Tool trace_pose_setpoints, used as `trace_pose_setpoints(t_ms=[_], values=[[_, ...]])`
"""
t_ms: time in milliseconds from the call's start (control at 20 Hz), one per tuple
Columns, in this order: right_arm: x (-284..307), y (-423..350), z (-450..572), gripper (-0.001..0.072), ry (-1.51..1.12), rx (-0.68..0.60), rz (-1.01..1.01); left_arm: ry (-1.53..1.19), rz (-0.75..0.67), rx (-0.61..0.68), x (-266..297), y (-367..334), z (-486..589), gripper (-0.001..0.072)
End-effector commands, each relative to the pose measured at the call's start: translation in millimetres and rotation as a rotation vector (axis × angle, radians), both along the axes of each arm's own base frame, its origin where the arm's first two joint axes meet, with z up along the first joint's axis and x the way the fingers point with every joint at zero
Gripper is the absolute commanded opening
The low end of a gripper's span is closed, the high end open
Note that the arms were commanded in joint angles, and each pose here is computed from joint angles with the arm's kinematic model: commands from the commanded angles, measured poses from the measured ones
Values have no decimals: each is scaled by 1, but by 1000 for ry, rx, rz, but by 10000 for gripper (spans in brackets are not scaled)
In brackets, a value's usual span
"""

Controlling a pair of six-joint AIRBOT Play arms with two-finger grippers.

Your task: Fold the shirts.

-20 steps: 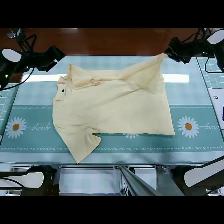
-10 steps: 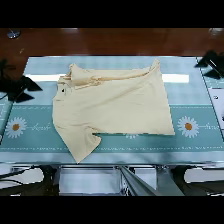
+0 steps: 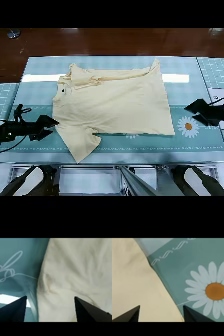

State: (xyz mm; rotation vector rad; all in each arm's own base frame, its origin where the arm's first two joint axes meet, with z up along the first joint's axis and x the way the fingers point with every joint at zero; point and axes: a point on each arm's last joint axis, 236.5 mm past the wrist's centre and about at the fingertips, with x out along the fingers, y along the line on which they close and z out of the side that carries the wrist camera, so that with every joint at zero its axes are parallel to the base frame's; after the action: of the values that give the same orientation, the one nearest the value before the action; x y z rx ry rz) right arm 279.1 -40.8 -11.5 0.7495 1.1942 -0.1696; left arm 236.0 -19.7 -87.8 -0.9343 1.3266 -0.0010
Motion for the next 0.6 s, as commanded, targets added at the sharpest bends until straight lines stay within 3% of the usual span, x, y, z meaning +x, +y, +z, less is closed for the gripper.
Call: trace_pose_setpoints(t_ms=[0, 150, 300, 350, 400, 450, 550], values=[[-25, 30, -17, 619, -3, 68, 44, -74, 55, 7, 10, -4, -8, 702], [-26, 31, -19, 619, 3, 76, 37, -126, 40, -31, 23, -19, -3, 701], [-22, 24, -18, 619, -8, 65, 2, -98, -158, -67, 9, -61, -15, 695], [-20, 14, -17, 619, -16, 49, -31, -108, -210, -62, 7, -68, -16, 493], [-20, 0, -16, 619, -17, 34, -79, -126, -228, -52, 10, -68, -14, 161], [-22, -14, -15, 619, -14, 26, -127, -143, -228, -50, 16, -67, -8, 18], [-46, -31, -23, 619, 62, 11, -163, -176, -235, -55, 28, -63, 6, 18]])
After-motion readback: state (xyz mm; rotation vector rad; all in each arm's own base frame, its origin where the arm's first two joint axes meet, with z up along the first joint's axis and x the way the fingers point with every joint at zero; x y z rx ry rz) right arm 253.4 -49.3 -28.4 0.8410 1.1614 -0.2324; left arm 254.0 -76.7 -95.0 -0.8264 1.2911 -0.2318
